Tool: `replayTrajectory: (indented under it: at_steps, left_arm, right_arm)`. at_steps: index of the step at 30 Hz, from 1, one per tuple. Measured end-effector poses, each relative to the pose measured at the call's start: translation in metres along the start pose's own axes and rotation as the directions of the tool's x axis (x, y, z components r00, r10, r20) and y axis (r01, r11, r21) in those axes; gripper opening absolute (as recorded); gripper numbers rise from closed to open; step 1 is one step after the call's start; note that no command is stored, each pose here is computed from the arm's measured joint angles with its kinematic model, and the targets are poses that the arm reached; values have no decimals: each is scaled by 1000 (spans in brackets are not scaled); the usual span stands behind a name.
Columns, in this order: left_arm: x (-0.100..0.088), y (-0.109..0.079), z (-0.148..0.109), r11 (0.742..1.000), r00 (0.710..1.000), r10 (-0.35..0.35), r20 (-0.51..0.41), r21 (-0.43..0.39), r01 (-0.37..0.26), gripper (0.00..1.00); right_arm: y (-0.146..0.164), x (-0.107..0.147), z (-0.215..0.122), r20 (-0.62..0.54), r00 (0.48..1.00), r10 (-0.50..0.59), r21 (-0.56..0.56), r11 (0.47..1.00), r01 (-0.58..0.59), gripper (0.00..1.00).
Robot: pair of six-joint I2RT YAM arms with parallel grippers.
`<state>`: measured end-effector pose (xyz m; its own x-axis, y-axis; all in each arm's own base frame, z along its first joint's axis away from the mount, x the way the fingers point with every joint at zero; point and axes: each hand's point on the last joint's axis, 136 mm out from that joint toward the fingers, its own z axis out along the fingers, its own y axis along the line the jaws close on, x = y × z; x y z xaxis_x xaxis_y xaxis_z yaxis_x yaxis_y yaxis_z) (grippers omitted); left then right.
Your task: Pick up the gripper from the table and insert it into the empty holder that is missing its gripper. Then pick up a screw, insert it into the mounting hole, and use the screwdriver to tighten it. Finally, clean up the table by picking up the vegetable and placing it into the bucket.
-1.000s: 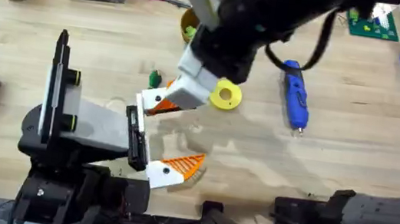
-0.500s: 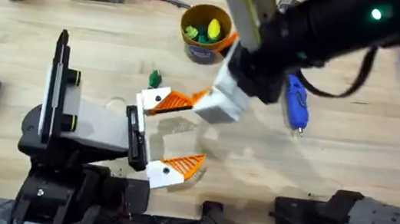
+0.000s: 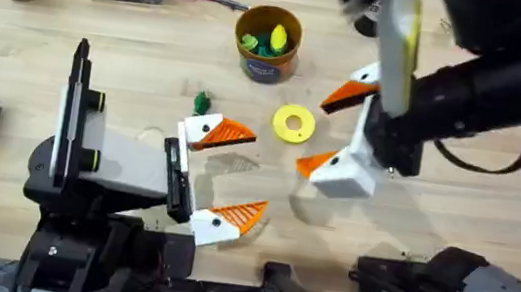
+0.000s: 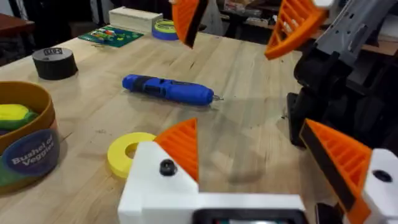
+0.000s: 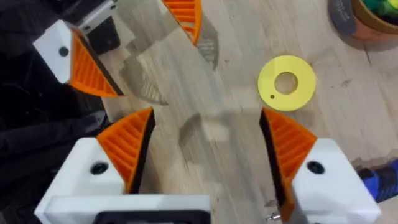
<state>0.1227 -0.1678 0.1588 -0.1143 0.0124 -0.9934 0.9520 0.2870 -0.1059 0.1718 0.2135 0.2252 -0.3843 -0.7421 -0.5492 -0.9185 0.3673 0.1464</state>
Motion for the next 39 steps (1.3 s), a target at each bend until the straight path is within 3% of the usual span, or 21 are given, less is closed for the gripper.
replayTrajectory:
  at_steps: [5, 26, 27, 32, 33, 39]
  left_arm:
    - [0, 0, 0, 1000, 1000, 0, 0, 0, 0, 986]
    - [0, 0, 0, 1000, 1000, 0, 0, 0, 0, 989]
    - [0, 0, 0, 1000, 1000, -1, 0, 1, 1, 911]
    - [0, 0, 0, 1000, 1000, 0, 0, 0, 0, 129]
    - [0, 0, 0, 1000, 1000, 6, 0, -1, -6, 33]
    - [0, 0, 0, 1000, 1000, 5, 0, -1, -5, 3]
  right_arm:
    - [-12, 2, -3, 21, 999, 31, 4, 999, -32, 996]
    - [-10, 3, -3, 24, 999, 21, -10, 1000, -21, 996]
    - [-10, 3, -3, 24, 999, 21, -11, 1000, -21, 996]
    - [-10, 3, -3, 24, 999, 22, -11, 1000, -22, 996]
    - [-10, 3, -3, 24, 999, 23, -11, 1000, -22, 996]
    - [-20, 0, -4, 39, 995, 95, 30, 995, -97, 996]
